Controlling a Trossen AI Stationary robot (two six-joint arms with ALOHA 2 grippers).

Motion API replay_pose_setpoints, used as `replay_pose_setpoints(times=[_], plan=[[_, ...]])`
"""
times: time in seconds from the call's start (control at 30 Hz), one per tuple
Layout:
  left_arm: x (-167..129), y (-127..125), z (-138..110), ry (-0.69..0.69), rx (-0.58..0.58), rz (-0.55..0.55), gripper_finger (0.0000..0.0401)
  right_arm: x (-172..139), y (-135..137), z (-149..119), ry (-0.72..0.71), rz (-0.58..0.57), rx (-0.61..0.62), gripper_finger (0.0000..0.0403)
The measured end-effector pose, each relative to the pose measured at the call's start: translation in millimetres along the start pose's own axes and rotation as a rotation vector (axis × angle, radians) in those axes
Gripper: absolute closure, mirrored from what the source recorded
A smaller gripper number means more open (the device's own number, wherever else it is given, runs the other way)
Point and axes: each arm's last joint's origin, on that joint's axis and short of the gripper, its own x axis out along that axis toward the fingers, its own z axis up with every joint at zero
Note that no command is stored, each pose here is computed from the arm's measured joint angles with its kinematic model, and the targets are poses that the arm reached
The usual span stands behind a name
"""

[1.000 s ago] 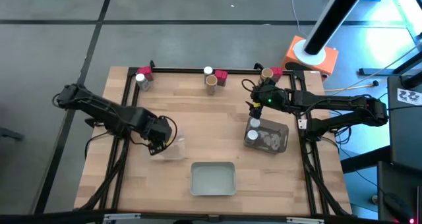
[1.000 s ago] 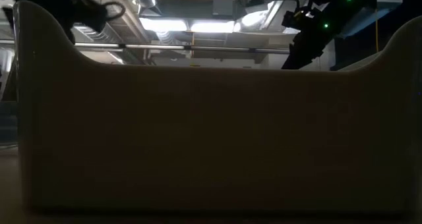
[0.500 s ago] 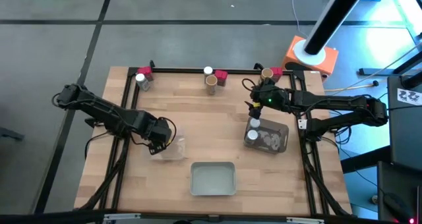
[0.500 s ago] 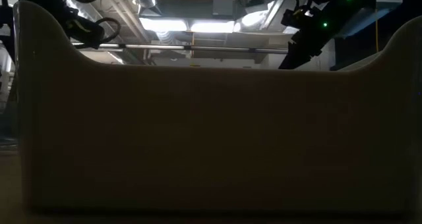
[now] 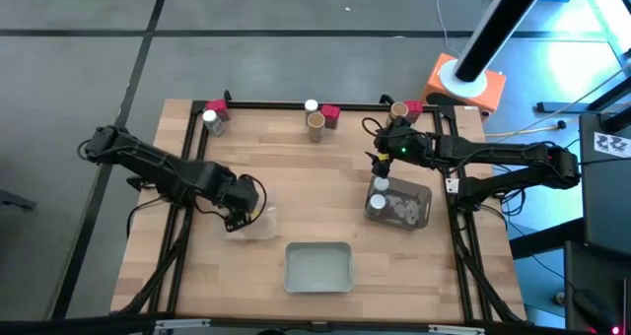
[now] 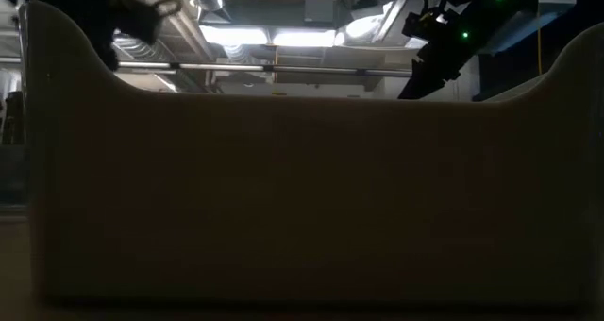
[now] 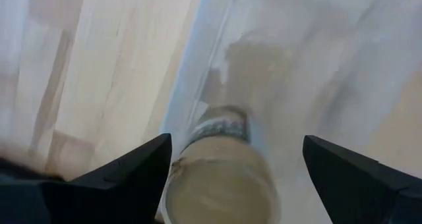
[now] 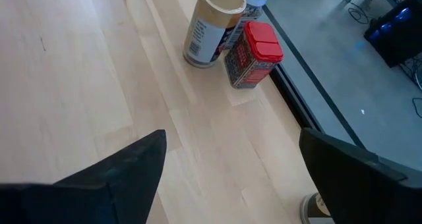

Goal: Sort spices by type
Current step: Put the gold seasoning bottle into the transparent bin

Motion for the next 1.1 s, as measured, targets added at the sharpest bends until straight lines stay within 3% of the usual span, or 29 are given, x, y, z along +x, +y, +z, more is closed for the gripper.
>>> replay_pose_setpoints(times=[0.3, 0.53, 0.77, 1.1], plan=[[-41.4, 6.2, 27.6, -0.247, 0.107, 0.099, 0.0075, 0.0, 0.0, 0.2, -0.002, 0.0, 0.011, 0.0056], [-50.0, 22.2, 34.4, -0.394, 0.193, 0.139, 0.0075, 0.8, 0.6, 9.0, -0.089, 0.03, 0.046, 0.0056], [-40.9, 44.3, 36.5, -0.555, 0.15, 0.132, 0.0074, 13.3, 5.6, 22.0, -0.199, 0.063, 0.077, 0.0056], [0.2, 49.7, 32.4, -0.735, 0.101, 0.098, 0.0074, 63.0, 3.0, 46.6, -0.143, 0.013, 0.092, 0.0056]])
